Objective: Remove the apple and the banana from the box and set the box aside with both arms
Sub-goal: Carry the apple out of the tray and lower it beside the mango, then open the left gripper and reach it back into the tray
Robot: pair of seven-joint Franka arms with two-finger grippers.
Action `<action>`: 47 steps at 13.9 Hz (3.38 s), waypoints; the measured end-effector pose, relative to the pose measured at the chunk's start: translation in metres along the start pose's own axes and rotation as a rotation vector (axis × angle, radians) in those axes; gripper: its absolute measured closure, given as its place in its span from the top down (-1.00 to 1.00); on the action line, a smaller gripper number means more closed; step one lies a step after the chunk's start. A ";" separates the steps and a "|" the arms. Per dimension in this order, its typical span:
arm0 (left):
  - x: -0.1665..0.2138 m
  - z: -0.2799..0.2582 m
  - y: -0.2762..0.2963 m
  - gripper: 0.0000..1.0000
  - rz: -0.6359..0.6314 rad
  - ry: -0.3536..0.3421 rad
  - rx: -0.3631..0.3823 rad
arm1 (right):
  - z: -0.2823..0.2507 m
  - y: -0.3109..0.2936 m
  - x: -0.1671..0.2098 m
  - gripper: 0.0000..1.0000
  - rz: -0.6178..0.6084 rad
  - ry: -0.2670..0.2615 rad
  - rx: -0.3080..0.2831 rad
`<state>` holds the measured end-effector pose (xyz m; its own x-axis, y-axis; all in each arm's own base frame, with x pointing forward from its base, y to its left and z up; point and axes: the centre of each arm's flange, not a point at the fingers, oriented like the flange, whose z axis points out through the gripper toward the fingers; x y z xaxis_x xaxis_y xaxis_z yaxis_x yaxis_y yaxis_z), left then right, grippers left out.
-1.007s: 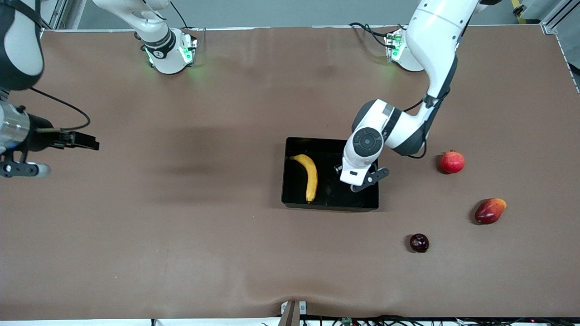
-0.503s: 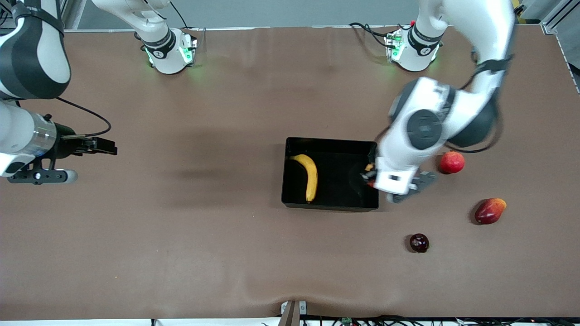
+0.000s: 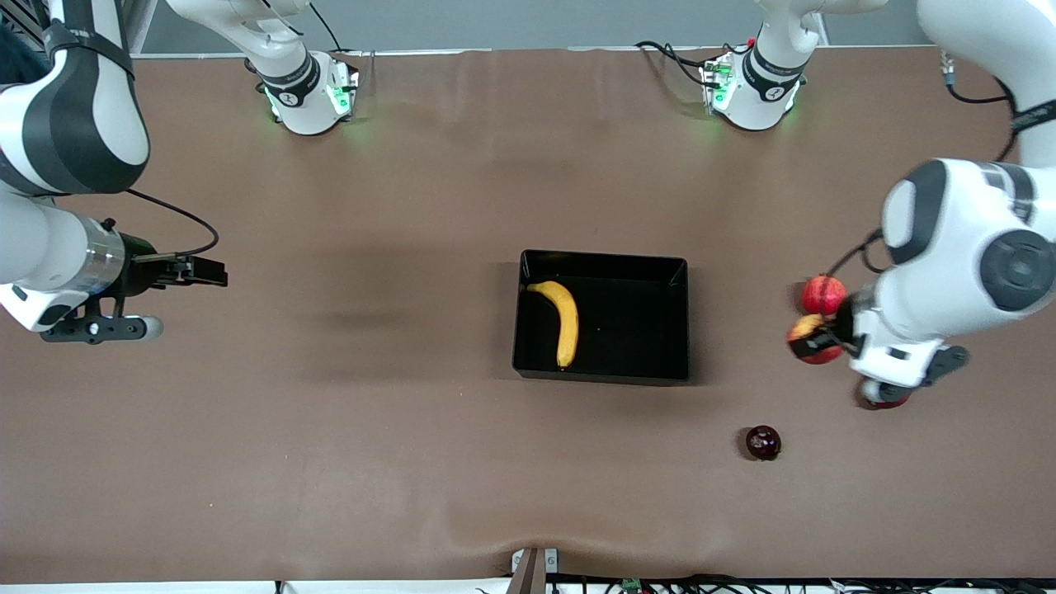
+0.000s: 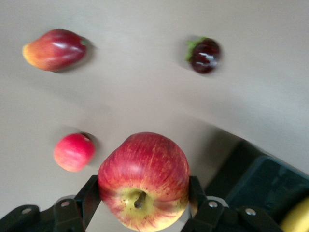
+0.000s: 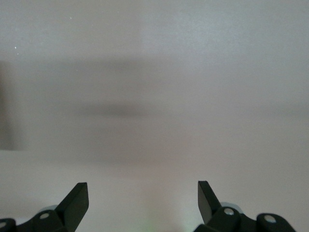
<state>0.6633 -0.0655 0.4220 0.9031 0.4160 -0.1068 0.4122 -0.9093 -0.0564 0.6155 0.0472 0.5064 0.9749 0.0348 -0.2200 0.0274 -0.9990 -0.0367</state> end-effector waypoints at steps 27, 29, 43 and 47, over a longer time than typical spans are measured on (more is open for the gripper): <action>0.082 0.204 -0.037 0.65 -0.006 -0.008 0.016 | 0.027 -0.029 0.024 1.00 -0.043 0.025 -0.008; 0.081 0.201 -0.035 0.99 -0.003 -0.004 0.013 | 0.027 -0.029 0.025 1.00 -0.043 0.029 -0.008; -0.129 0.091 0.218 1.00 0.292 0.072 0.000 | 0.028 -0.029 0.026 1.00 -0.042 0.031 -0.008; -0.174 0.117 0.274 1.00 0.330 0.080 -0.013 | 0.028 -0.029 0.026 1.00 -0.043 0.031 -0.008</action>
<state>0.6050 -0.3861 0.3090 0.9944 0.0979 -0.0393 0.0972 -0.9951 -0.0193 0.6336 0.0779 0.4740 0.9792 0.0767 -0.1880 0.0709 -0.9968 -0.0376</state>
